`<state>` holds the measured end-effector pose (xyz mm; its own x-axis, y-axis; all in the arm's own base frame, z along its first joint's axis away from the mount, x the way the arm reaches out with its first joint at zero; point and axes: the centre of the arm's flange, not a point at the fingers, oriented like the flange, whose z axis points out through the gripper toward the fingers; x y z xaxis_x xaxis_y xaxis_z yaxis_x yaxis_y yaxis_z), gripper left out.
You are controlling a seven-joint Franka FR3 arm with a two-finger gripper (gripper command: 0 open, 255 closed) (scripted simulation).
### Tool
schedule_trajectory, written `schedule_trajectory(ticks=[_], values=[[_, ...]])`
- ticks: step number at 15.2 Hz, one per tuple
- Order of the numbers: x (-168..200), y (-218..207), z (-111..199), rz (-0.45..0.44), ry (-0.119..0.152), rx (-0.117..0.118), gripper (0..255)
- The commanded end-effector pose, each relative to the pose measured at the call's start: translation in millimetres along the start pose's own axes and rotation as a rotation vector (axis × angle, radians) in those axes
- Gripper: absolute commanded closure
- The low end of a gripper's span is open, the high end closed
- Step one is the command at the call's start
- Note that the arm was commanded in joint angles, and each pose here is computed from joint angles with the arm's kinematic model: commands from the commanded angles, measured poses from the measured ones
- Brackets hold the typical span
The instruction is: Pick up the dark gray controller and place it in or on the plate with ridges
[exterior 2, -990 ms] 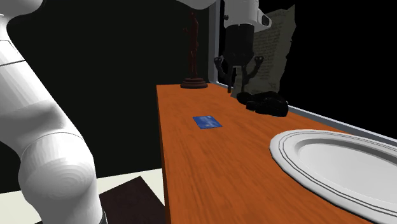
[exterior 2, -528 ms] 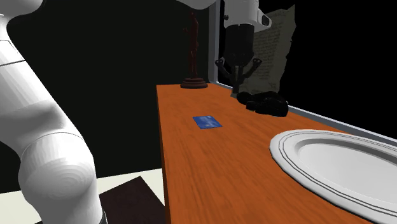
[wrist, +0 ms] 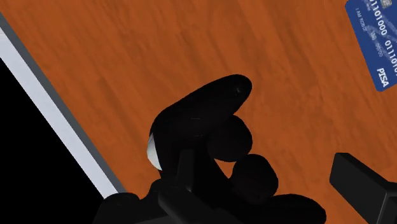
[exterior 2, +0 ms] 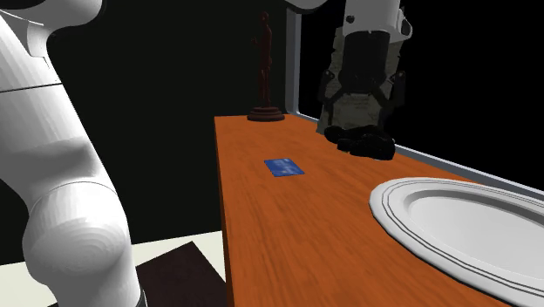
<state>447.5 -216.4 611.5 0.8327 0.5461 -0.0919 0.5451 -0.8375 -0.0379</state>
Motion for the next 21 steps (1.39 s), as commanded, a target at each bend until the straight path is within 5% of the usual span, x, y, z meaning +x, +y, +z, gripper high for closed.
schedule_trajectory(ticks=[1, 10, 18, 19, 21], values=[[-12, 27, -2, -0.025, 0.005, 0.020, 0], [-18, 46, 39, -0.040, 0.008, 0.034, 0], [-18, 46, 39, -0.040, 0.008, 0.034, 0], [-17, 45, 38, -0.040, 0.008, 0.034, 255], [-14, 43, 41, -0.040, 0.008, 0.033, 255]])
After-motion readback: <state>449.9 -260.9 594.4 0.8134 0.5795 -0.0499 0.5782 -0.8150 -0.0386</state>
